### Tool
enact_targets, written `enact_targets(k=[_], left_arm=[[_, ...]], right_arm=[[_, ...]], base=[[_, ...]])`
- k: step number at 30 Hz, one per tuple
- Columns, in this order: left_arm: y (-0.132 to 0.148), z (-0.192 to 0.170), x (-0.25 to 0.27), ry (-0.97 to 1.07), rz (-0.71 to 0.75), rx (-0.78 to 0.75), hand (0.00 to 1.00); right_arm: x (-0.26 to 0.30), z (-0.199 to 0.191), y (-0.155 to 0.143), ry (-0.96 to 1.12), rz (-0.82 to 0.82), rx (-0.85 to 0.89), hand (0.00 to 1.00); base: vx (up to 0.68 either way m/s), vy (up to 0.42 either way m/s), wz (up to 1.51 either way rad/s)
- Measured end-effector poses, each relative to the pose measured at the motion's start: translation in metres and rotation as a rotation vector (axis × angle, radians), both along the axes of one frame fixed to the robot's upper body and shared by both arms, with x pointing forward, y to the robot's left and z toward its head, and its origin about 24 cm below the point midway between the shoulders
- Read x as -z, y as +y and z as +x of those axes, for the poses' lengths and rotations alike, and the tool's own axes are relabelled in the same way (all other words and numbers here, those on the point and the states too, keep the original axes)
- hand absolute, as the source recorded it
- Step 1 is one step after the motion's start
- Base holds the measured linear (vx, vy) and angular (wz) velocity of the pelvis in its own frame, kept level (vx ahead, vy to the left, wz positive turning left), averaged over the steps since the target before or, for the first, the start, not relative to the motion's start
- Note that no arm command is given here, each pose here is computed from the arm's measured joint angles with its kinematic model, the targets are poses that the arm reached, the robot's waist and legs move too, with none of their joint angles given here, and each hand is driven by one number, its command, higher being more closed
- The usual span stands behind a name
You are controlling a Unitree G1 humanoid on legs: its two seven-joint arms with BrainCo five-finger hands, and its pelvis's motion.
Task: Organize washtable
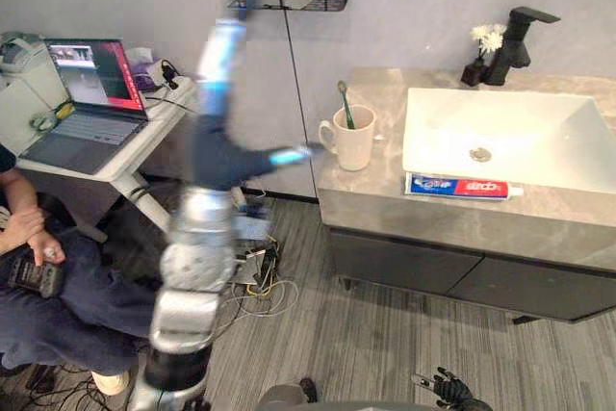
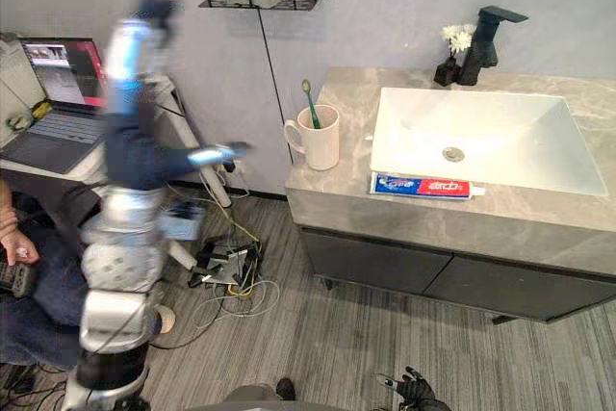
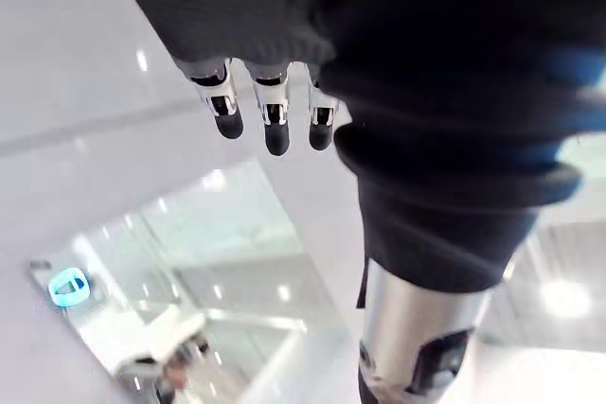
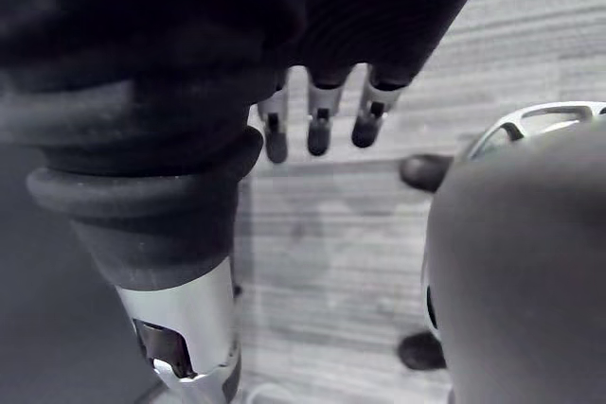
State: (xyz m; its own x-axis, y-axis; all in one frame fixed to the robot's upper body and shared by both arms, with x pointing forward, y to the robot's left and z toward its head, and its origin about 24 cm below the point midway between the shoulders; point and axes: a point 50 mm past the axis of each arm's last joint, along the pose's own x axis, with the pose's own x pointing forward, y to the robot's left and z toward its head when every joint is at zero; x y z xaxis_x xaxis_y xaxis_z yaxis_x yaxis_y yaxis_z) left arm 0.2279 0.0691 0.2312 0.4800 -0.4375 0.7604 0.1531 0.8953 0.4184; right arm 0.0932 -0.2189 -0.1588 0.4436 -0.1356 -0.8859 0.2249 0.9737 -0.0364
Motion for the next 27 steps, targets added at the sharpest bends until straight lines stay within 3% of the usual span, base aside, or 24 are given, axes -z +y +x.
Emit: enact_targets(k=[3,7,20,27], left_arm=[[-0.042,-0.008,0.008,0.019,0.131,0.194,0.00],[-0.069,-0.009,0.005,-0.001,0.219,0.316,0.00],[-0.095,0.036,0.037,0.213,0.333,0.250,0.00],[-0.098,0.054,0.049,0.272,0.310,0.111,0.00]], right_arm=[[0.000,0.002,0.003,-0.002,0.010,-0.018,0.00],[0.000,0.004,0.004,0.002,0.012,-0.031,0.00],[0.000,0.020,0.033,-0.005,0.023,-0.261,0.00],[0.000,0.014,0.024,0.007,-0.001,-0.252,0.00]], base=[[-0.04,0.041,-0.26],[-0.08,0.081,-0.19],[-0.02,-0.042,0.06],[-0.08,-0.019,0.08]])
